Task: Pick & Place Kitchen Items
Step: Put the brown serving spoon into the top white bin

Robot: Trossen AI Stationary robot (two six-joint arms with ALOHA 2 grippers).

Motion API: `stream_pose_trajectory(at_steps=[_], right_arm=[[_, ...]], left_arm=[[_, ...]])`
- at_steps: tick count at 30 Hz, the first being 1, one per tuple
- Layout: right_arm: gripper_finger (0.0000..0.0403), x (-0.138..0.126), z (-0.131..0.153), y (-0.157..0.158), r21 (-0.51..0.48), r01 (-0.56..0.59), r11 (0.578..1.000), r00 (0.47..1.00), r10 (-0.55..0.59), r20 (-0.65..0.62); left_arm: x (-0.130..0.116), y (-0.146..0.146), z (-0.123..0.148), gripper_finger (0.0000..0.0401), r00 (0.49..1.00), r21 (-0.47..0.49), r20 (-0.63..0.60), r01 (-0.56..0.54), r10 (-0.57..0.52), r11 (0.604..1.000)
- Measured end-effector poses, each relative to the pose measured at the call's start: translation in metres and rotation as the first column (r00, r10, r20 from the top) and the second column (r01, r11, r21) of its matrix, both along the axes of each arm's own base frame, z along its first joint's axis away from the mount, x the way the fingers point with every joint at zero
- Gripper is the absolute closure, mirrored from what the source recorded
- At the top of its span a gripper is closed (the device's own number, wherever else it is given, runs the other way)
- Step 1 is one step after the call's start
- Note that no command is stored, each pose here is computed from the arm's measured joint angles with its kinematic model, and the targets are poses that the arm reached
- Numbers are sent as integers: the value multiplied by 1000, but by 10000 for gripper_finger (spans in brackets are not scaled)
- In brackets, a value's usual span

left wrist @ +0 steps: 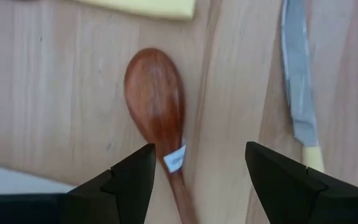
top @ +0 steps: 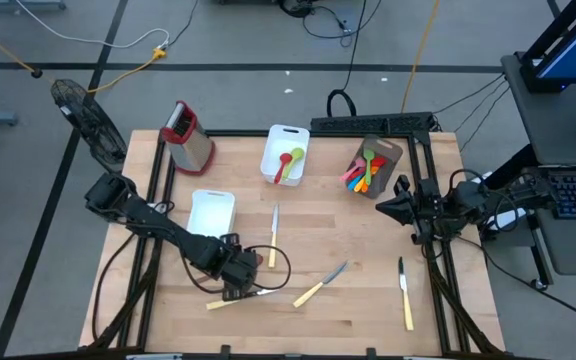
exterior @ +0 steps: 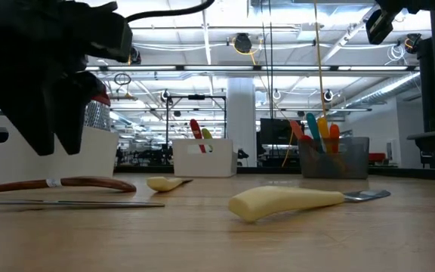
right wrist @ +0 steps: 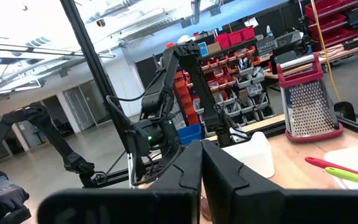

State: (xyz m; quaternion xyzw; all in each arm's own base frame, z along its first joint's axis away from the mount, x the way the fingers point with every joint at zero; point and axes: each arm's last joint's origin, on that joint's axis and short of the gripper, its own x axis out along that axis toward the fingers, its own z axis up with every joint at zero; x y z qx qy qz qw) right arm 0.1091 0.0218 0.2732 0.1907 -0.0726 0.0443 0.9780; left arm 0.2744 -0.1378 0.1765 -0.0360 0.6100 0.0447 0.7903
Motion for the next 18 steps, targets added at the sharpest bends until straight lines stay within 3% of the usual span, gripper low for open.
stream_pose_trajectory(at_steps=[18], right_arm=[[399,0,0,0,1,0,1000,1000,0,0]], left_arm=[[6,0,-40,150,987,67,-159,16,-5,998]])
